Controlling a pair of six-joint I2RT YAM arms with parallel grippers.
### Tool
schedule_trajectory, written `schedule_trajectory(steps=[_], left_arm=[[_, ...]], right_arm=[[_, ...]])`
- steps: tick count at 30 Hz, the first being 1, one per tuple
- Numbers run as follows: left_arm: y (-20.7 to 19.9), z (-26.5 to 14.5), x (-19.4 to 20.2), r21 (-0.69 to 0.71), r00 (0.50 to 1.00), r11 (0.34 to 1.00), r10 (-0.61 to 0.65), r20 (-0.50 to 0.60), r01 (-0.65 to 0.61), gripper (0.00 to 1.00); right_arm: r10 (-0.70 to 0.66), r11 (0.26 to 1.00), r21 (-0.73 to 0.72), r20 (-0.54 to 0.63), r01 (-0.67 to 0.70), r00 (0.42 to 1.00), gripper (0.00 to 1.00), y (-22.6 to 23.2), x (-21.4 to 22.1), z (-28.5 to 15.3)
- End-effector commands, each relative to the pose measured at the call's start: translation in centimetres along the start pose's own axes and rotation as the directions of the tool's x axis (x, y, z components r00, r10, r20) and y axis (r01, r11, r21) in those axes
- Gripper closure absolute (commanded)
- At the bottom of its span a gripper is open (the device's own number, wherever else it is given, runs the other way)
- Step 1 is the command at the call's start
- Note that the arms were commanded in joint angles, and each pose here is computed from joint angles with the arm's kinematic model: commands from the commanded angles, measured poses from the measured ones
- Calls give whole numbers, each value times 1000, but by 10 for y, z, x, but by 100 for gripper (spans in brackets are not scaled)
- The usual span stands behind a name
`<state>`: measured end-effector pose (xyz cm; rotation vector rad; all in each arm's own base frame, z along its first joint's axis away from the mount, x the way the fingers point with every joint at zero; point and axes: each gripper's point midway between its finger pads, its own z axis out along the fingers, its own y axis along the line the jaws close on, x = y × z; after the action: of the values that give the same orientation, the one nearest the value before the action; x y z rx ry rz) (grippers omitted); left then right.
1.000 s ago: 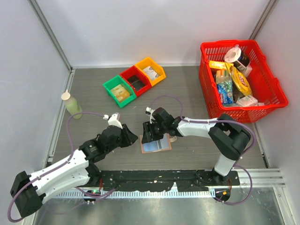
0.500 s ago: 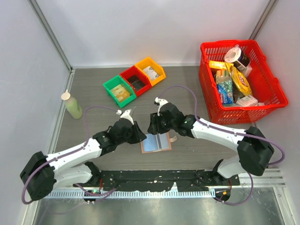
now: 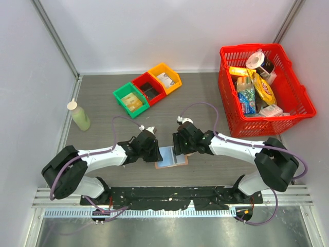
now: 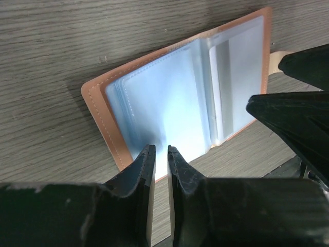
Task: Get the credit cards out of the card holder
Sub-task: Remove the credit card from the card holder.
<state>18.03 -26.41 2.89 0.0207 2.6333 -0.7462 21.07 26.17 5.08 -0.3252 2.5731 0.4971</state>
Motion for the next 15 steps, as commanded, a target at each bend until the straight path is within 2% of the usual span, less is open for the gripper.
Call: schedule_trajectory(steps=[1,10,15], left_arm=[[4,1,-1,-22,999,999,35,-3,-35,81],[16,6,14,-36,999,999,12,-35,-13,85],[15,9,15,-28,999,1000,10,-42,-12,86]], right_arm=[[27,1000,10,-3,-27,1000,39,-2,3,8],[33,998,-45,-63,-36,997,39,7,16,17],[21,992,-125,-45,-27,999,45,23,9,9]])
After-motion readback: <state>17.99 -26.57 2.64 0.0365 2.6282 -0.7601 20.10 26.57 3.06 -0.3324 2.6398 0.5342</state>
